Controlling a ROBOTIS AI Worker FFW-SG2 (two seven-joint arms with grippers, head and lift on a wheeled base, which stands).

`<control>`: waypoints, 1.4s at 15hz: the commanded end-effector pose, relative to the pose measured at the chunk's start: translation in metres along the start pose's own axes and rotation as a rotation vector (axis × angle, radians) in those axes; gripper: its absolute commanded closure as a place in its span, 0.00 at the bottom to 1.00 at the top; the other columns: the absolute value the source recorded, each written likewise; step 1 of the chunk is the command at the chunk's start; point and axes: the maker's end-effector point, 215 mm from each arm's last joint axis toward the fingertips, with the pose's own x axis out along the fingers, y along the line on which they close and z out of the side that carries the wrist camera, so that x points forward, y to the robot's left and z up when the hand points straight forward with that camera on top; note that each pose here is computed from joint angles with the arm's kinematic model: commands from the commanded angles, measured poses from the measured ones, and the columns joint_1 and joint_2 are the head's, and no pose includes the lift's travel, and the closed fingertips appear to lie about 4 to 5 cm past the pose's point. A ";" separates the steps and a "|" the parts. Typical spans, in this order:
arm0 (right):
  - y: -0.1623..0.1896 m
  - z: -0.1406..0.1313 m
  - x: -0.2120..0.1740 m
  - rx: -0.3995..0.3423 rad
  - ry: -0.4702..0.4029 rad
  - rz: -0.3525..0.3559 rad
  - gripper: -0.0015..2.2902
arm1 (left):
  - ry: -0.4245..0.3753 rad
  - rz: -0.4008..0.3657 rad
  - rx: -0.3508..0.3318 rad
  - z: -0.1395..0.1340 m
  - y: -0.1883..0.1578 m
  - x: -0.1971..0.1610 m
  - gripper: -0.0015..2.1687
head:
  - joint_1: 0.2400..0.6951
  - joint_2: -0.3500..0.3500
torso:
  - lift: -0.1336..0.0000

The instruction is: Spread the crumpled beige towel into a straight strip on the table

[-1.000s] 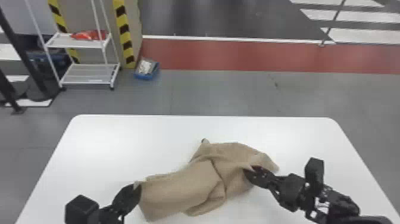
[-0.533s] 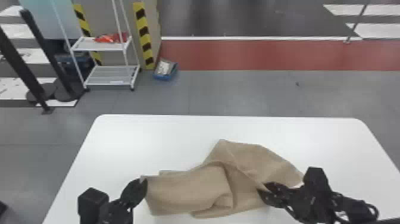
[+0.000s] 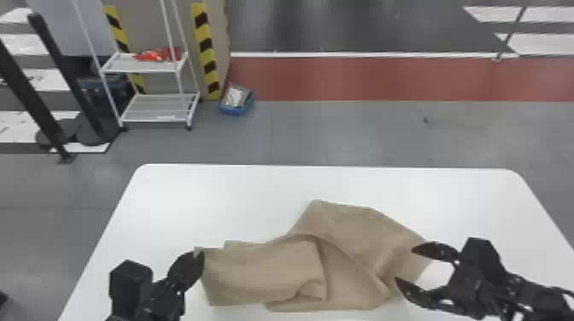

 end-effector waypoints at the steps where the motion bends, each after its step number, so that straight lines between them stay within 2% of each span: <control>1: -0.016 -0.017 -0.009 -0.001 0.052 -0.039 0.04 | 0.002 0.007 -0.006 -0.002 0.004 0.008 0.79 | 1.00 0.48 | 1.00; 3: -0.039 -0.043 -0.021 0.023 0.114 -0.114 0.04 | 0.009 0.009 -0.016 -0.006 0.006 0.014 0.79 | 1.00 0.45 | 1.00; 5: -0.049 -0.052 -0.028 0.033 0.124 -0.136 0.04 | 0.014 0.022 -0.020 -0.009 0.013 0.012 0.79 | 1.00 0.39 | 1.00; 7: -0.054 -0.055 -0.029 0.011 0.139 -0.137 0.04 | 0.014 0.036 -0.022 -0.010 0.022 0.010 0.79 | 1.00 0.36 | 1.00; 10: -0.057 -0.059 -0.022 -0.076 0.211 -0.107 0.04 | 0.019 0.043 -0.024 -0.013 0.025 0.008 0.79 | 1.00 0.36 | 1.00; 12: -0.058 -0.052 -0.017 -0.131 0.224 -0.071 0.04 | 0.017 0.050 -0.024 -0.012 0.030 0.006 0.79 | 1.00 0.37 | 1.00; 14: -0.063 -0.057 -0.011 -0.170 0.277 -0.029 0.05 | 0.020 0.053 -0.025 -0.013 0.032 0.005 0.79 | 1.00 0.38 | 1.00; 18: -0.073 -0.060 0.003 -0.179 0.321 0.029 0.07 | 0.011 0.054 -0.036 -0.011 0.032 0.004 0.79 | 1.00 0.39 | 1.00; 21: -0.077 -0.062 0.019 -0.135 0.319 0.056 0.09 | 0.010 0.054 -0.034 -0.012 0.033 0.001 0.79 | 1.00 0.39 | 1.00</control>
